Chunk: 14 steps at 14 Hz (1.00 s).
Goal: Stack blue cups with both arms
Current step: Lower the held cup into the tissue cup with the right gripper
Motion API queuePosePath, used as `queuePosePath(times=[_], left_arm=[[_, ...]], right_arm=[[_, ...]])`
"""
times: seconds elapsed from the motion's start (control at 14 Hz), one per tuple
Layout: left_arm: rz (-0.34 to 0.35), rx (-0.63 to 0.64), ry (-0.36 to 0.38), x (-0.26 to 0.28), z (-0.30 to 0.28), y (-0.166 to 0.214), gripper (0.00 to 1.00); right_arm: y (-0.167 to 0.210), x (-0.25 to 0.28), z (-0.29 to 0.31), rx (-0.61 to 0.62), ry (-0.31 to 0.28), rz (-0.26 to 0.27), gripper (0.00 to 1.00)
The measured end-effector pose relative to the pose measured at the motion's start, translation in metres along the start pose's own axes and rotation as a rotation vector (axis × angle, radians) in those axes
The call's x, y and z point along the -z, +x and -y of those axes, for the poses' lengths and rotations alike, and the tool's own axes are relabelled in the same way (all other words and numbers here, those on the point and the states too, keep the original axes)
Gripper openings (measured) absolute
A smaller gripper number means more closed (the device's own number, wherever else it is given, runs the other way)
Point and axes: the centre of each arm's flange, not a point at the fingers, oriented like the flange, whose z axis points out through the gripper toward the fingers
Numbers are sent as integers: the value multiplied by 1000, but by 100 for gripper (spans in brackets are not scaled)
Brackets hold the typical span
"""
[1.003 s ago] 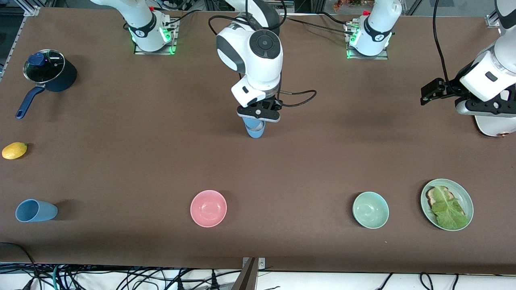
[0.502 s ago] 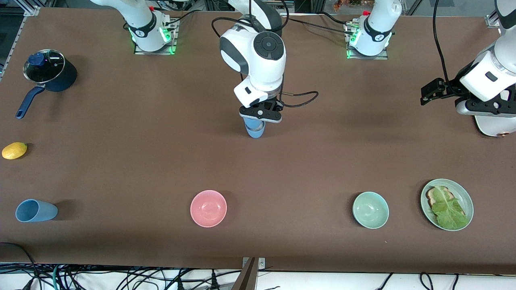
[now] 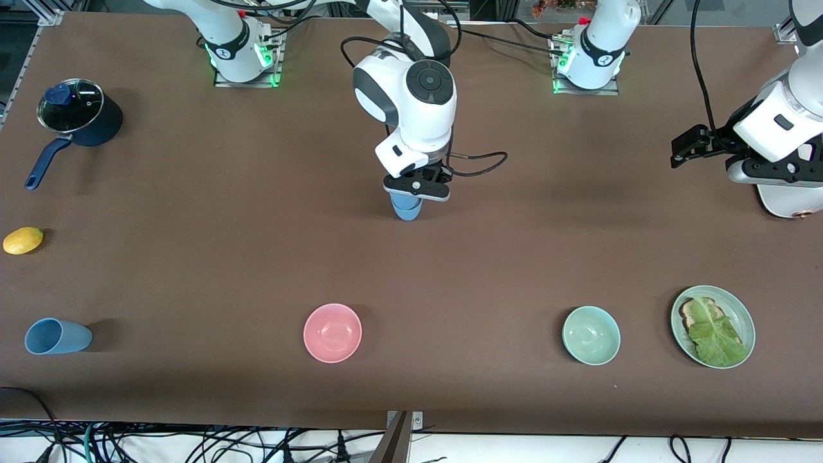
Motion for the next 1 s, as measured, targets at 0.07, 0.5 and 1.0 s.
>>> queuePosePath(times=[0.07,0.5,1.0], left_arm=[[0,0,0,0,0,0,100],[0,0,0,0,0,0,100],[0,0,0,0,0,0,100]], right_arm=[[0,0,0,-1,1,-1,4],[0,0,1,-13,2,-1,4],[-3,-1,2,-15,1,-1,4]])
